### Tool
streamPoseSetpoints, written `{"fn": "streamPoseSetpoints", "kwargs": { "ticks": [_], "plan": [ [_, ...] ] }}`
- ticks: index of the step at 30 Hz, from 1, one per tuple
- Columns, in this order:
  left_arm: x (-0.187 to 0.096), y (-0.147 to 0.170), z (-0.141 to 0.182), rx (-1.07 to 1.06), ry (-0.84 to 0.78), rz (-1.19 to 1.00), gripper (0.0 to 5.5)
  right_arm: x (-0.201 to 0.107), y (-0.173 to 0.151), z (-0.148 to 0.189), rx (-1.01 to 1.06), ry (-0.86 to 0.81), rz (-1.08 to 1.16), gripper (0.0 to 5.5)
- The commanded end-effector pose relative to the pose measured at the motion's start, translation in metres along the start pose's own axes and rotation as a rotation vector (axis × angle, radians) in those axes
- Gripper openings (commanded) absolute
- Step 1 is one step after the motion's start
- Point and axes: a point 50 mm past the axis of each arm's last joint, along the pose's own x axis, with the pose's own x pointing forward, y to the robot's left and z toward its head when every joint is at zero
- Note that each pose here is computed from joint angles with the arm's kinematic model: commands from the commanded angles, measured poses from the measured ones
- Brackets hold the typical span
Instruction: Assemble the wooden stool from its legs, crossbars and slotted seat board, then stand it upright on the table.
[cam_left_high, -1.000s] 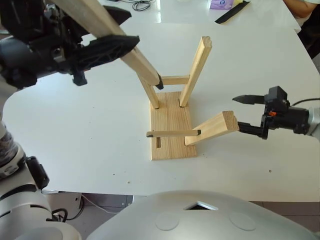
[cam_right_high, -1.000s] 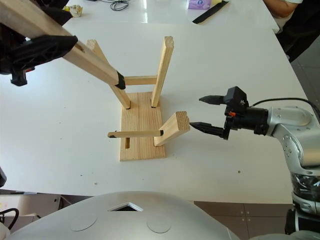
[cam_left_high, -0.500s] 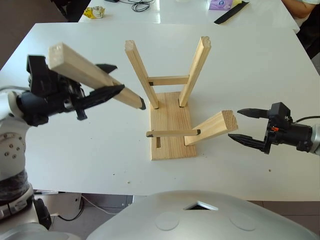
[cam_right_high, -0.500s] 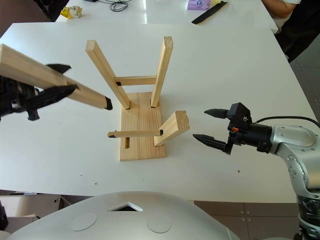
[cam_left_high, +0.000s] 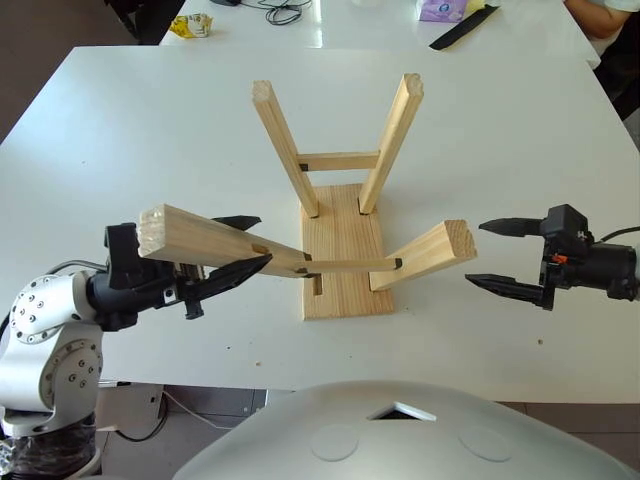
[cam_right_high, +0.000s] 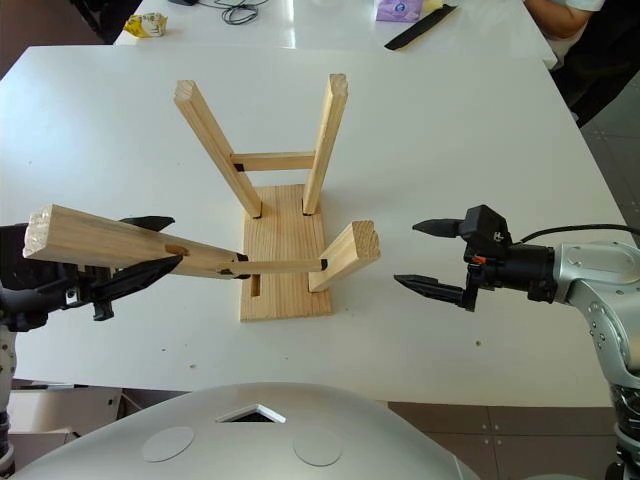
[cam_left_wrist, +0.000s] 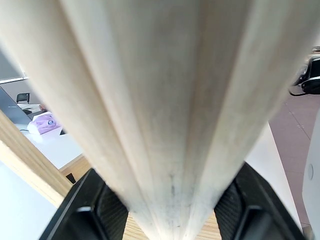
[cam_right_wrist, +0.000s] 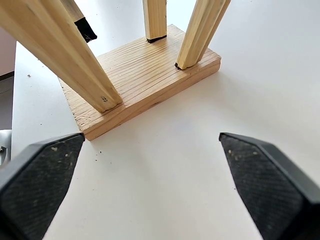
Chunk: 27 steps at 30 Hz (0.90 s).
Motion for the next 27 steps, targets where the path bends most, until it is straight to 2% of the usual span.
{"fn": "streamPoseSetpoints", "kwargs": {
  "ticks": [1, 12, 27],
  "plan": [
    [0.006, -0.01, -0.008, 0.0, -0.008, -0.011, 2.05, -0.002, -0.007, 0.007, -0.048, 0.029, 0.01, 4.95],
    [0.005, -0.026, -0.032, 0.011, 0.042, -0.068, 2.05, 0.002, -0.012, 0.01, -0.088, 0.043, 0.038, 4.95],
    [0.005, -0.007, -0.025, 0.107, 0.067, -0.098, 2.05, 0.005, -0.011, 0.007, -0.098, 0.045, 0.03, 4.95]
  ]
}}
